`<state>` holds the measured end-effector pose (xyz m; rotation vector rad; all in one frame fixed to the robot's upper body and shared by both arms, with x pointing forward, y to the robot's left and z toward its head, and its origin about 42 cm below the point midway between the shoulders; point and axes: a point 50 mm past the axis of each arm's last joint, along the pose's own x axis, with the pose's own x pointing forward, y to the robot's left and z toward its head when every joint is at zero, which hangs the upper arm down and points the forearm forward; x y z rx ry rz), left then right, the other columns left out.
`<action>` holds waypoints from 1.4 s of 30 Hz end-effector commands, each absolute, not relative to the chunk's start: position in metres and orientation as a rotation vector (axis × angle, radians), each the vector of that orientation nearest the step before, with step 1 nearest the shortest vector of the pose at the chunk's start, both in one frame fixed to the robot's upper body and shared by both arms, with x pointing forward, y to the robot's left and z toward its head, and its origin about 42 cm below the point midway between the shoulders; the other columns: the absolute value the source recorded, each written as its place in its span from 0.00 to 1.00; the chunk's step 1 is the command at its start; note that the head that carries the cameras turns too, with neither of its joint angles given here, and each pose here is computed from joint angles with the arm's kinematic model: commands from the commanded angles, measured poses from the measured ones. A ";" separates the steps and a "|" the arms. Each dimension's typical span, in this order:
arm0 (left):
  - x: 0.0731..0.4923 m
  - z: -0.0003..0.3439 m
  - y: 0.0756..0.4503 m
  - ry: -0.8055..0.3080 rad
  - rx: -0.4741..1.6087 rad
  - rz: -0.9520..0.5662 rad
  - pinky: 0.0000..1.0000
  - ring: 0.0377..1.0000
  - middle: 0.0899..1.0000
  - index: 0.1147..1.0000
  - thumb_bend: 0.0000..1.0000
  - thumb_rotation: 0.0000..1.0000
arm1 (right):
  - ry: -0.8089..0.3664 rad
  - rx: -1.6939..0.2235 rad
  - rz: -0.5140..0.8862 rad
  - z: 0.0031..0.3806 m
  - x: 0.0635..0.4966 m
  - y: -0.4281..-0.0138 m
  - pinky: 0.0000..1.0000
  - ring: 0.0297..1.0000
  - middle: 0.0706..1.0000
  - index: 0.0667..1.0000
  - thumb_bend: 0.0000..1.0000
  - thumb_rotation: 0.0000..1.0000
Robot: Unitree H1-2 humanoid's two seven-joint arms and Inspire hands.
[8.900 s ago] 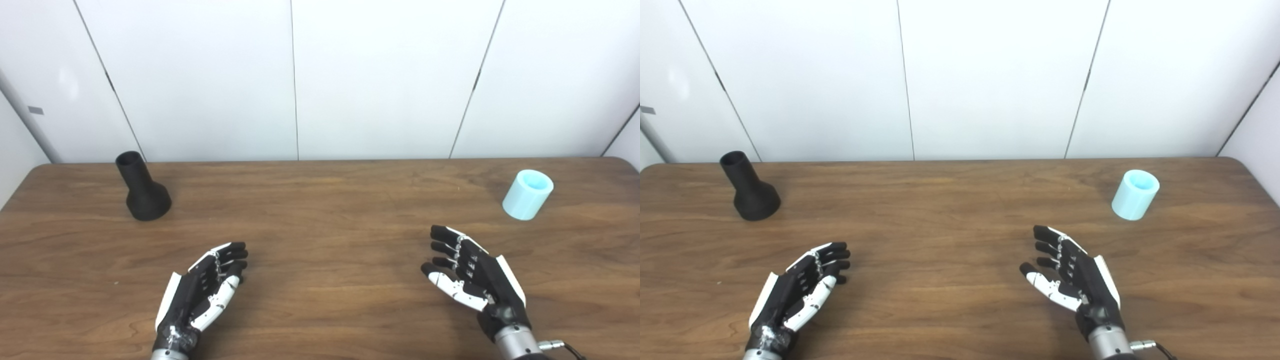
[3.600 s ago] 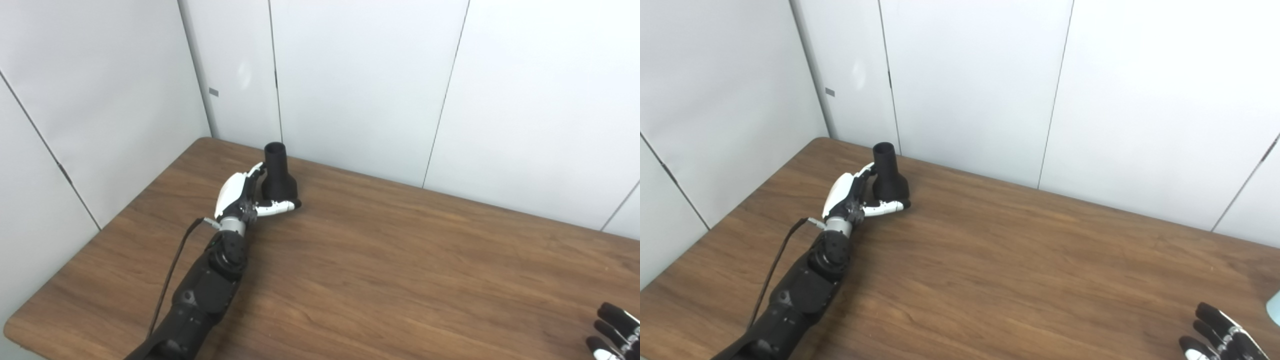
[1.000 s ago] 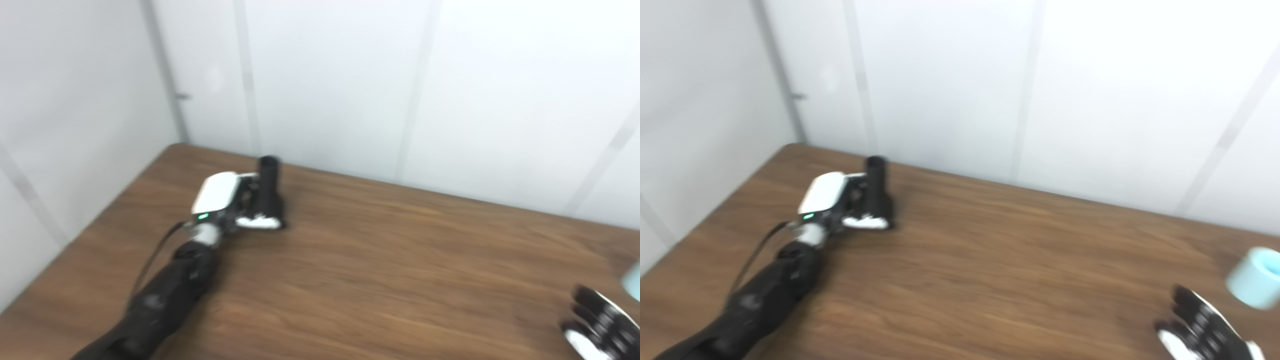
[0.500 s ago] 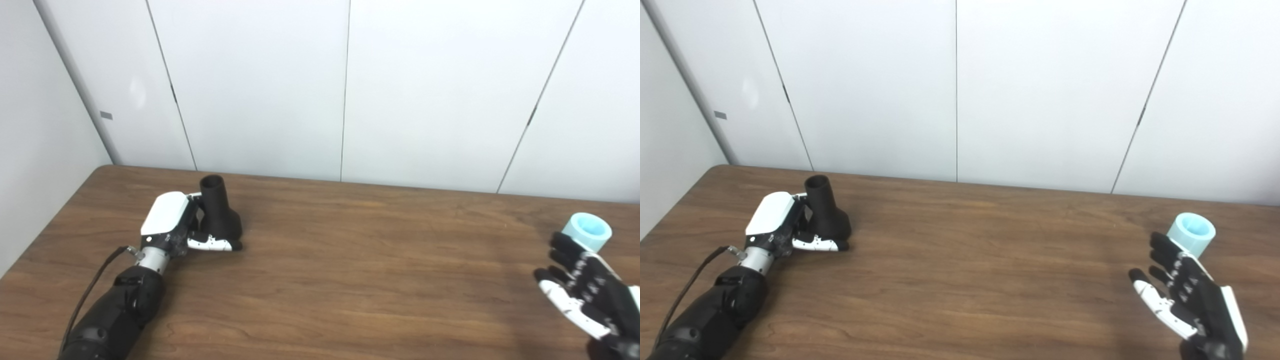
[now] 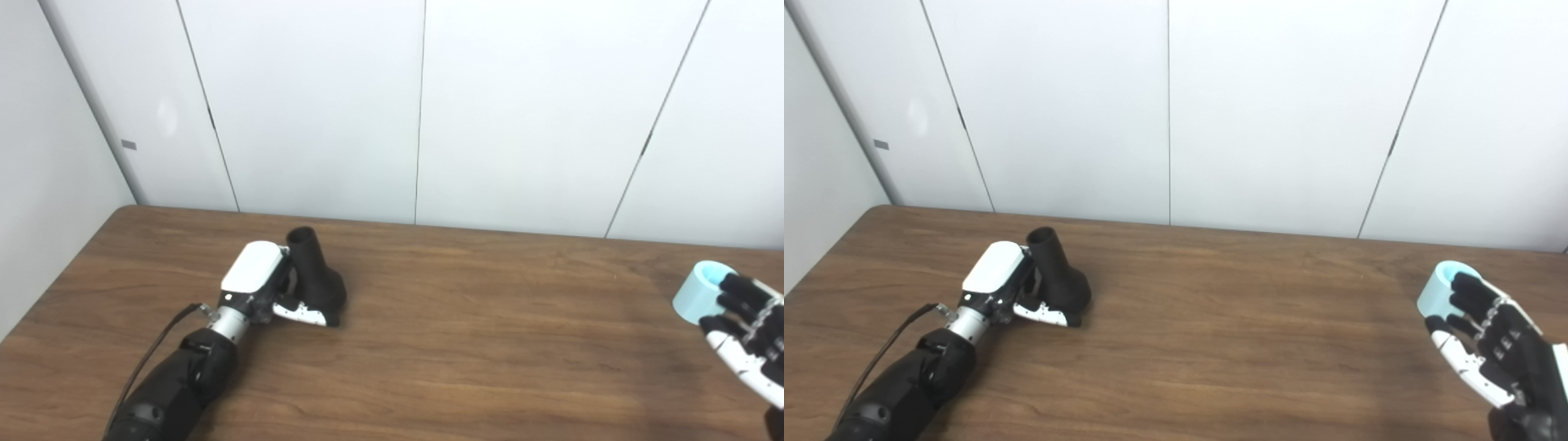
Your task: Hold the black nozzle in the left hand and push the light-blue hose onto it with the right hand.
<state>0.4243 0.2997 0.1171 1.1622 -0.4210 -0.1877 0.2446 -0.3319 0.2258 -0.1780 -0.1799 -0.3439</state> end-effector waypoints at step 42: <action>0.337 0.056 0.178 -0.704 1.113 -0.723 0.39 0.45 0.44 0.41 0.52 0.00 | -0.358 -0.385 -0.591 0.233 0.296 -0.357 0.82 0.89 0.90 0.86 0.84 0.56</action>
